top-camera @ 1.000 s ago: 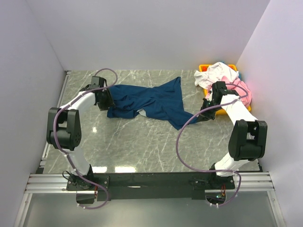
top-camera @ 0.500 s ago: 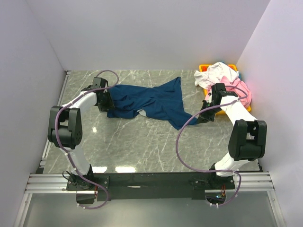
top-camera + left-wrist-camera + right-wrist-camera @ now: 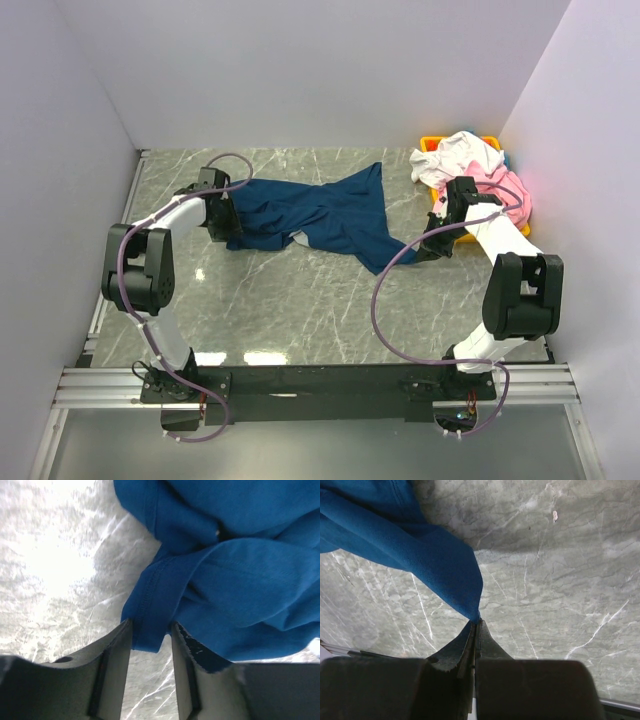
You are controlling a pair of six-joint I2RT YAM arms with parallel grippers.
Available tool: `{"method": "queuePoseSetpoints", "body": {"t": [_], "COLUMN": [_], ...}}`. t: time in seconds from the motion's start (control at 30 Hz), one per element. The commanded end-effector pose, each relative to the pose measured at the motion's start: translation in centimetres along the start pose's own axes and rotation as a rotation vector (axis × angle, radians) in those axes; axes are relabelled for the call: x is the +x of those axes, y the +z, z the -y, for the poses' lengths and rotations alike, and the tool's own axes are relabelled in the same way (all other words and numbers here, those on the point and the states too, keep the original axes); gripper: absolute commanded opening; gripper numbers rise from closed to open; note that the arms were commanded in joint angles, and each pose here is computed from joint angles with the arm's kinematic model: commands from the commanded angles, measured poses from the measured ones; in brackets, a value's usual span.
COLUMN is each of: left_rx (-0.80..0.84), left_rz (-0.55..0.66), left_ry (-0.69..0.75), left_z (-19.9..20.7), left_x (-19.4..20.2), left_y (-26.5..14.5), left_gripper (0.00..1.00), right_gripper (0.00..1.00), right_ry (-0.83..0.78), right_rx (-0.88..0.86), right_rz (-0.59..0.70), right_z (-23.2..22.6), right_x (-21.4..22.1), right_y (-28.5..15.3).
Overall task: Fold and stack the t-shirts
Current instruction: Flatten the tshirt out
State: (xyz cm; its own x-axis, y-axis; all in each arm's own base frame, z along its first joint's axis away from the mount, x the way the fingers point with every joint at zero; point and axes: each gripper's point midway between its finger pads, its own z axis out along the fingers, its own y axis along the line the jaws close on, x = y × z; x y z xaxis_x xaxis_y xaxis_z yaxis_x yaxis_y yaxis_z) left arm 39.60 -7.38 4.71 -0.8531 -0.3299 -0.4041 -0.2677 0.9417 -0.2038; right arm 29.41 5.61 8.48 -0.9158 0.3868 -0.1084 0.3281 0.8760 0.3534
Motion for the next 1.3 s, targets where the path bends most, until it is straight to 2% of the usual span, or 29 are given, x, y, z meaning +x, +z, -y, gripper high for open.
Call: {"method": "queuePoseSetpoints", "body": {"t": [0.0, 0.17, 0.4, 0.63, 0.83, 1.0, 1.13, 1.2, 1.27], "left_rx": [-0.011, -0.016, -0.047, -0.053, 0.03, 0.27, 0.502, 0.66, 0.78], "left_rz": [-0.029, -0.035, 0.007, 0.063, 0.127, 0.193, 0.27, 0.257, 0.297], "left_ry": [0.028, 0.037, 0.039, 0.008, -0.105, -0.21, -0.189, -0.155, -0.154], "left_z": [-0.3, -0.5, -1.0, -1.5, -3.0, -3.6, -2.4, -1.0, -0.1], "left_x": [1.0, 1.2, 0.3, -1.3, -2.8, -4.6, -6.9, -7.2, -8.7], "left_y": [0.4, 0.8, 0.2, -1.5, -3.0, -5.9, -8.8, -10.4, -12.3], "left_gripper": [0.41, 0.34, 0.14, 0.01, 0.0, 0.0, 0.0, 0.0, 0.0], "right_gripper": [0.0, 0.0, 0.0, 0.0, 0.0, 0.0, 0.0, 0.0, 0.0], "right_ry": [-0.023, -0.022, -0.027, -0.03, -0.03, -0.033, -0.041, -0.041, -0.046], "right_rx": [-0.022, -0.024, -0.015, -0.007, 0.015, 0.034, 0.004, -0.02, -0.052], "right_rz": [0.044, 0.048, 0.055, 0.058, 0.059, 0.088, 0.127, 0.148, 0.206], "right_z": [-0.6, -0.7, -0.6, -0.5, -0.1, 0.1, -1.3, -2.2, -3.7], "right_x": [-0.3, -0.3, -0.5, -0.6, -0.6, -1.0, -2.3, -3.1, -4.6], "right_y": [-0.9, -1.0, -1.3, -1.3, -1.3, -2.0, -3.8, -4.8, -7.1]}}
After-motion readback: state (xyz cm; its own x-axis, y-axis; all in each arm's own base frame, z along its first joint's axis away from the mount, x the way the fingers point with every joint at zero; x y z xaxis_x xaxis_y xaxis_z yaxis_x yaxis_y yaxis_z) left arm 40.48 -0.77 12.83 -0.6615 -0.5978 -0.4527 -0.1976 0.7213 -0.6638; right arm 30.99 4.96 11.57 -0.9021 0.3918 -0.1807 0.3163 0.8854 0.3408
